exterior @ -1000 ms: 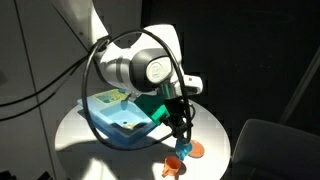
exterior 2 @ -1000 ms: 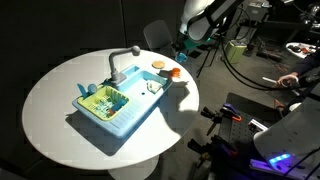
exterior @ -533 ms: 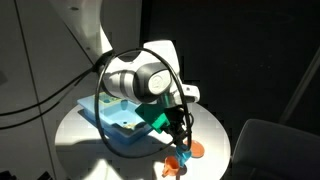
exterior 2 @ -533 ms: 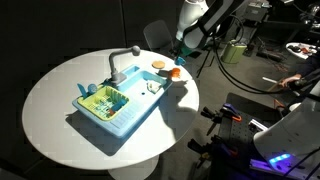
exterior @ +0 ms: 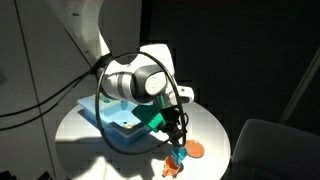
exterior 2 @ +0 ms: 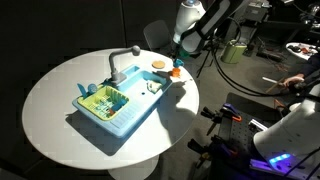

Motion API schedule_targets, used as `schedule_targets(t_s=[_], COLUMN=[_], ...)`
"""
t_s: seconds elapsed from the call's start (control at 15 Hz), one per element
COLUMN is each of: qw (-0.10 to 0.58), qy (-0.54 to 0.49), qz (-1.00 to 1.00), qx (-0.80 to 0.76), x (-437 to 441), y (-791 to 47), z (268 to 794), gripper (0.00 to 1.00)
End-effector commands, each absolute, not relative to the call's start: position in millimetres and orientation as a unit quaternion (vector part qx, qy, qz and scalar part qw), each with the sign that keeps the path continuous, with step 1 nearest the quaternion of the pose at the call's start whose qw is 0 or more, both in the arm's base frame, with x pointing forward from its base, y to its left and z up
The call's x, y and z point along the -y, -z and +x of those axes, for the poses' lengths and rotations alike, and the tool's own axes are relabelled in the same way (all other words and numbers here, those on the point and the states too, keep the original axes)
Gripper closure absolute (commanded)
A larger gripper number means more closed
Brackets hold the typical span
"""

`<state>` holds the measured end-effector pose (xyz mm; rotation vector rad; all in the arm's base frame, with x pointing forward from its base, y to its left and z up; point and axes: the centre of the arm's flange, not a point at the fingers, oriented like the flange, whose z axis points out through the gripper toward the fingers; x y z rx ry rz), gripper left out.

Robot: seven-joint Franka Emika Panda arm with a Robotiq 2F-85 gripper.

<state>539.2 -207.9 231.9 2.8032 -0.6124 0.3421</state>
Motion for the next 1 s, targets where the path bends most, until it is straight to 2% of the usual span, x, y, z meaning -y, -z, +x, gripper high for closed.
schedule_targets(t_s=[0.0,0.67,0.73,0.8,0.93], qw=[0.131,0.131,0.130,0.130,0.130], qy=[-0.121,-0.110,-0.110,-0.110,-0.109], qz=[0.959,0.960,0.960,0.960,0.960], qx=[0.220,0.222,0.223,0.223,0.223], x=[206.7,200.0,199.5,199.0,198.6], y=[-232.5,-225.9,-226.0,-226.2,-227.0], z=[539.0,531.2,531.6,532.0,532.8], gripper=[0.99,0.99,0.71,0.70,0.56])
